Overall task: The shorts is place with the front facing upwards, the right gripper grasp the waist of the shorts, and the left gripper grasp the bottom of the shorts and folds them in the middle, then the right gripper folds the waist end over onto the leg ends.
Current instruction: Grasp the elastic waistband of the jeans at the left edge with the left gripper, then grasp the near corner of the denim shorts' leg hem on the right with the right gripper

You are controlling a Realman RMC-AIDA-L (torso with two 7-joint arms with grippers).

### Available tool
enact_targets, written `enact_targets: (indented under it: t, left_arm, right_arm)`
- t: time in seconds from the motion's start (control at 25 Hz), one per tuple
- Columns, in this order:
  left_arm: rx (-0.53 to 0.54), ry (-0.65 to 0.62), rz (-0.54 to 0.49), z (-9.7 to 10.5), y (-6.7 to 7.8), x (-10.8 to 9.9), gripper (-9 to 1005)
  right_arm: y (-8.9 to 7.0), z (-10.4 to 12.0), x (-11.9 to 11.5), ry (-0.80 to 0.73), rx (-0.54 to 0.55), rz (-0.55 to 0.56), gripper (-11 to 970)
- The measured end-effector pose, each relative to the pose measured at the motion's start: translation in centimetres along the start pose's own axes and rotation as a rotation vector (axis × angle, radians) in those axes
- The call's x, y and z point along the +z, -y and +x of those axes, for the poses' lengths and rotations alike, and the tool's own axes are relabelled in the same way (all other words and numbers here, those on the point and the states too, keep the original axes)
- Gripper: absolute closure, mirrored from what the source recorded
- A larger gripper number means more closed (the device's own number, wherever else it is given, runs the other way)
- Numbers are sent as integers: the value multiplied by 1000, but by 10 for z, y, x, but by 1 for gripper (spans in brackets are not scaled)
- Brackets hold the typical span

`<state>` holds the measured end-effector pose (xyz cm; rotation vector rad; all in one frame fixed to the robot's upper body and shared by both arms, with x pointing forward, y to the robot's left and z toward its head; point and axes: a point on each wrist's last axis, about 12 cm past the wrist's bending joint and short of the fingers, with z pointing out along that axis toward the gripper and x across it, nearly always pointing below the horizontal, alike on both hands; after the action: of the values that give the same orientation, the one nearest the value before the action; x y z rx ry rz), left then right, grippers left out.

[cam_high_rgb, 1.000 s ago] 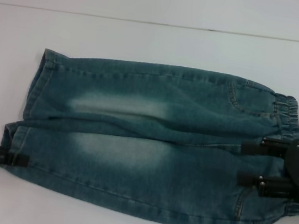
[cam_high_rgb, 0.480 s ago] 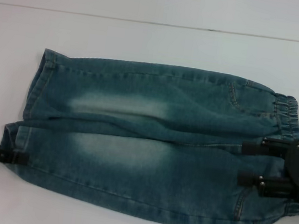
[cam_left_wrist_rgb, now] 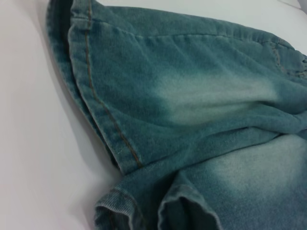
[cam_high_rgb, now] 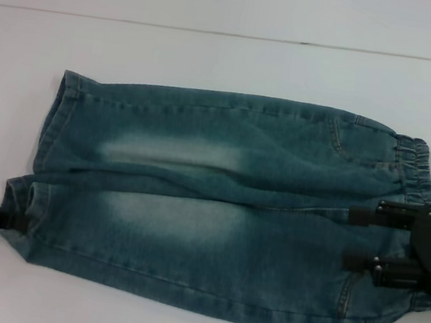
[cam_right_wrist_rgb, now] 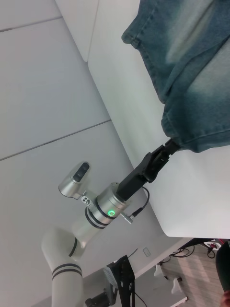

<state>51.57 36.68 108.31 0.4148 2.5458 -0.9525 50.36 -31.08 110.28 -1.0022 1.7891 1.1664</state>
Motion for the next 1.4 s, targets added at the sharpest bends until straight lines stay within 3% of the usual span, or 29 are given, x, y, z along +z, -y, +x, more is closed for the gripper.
enact_targets:
  t: [0.28,1.0,1.24,1.4]
  left_arm:
    - [-1,-3,5,1,1,2,890]
    - [2,34,24,-2,3,1,945]
    - [12,52,34,-7,4,0,951]
    - [23,81,42,-14,5,-3,951]
  right_arm:
    - [0,1,-1,9,9,5,165]
    - [4,-1,-9,64,31,63,167]
    - [16,-21,-31,126,202,140,167]
    - [23,-39,-49,41,295,164,168]
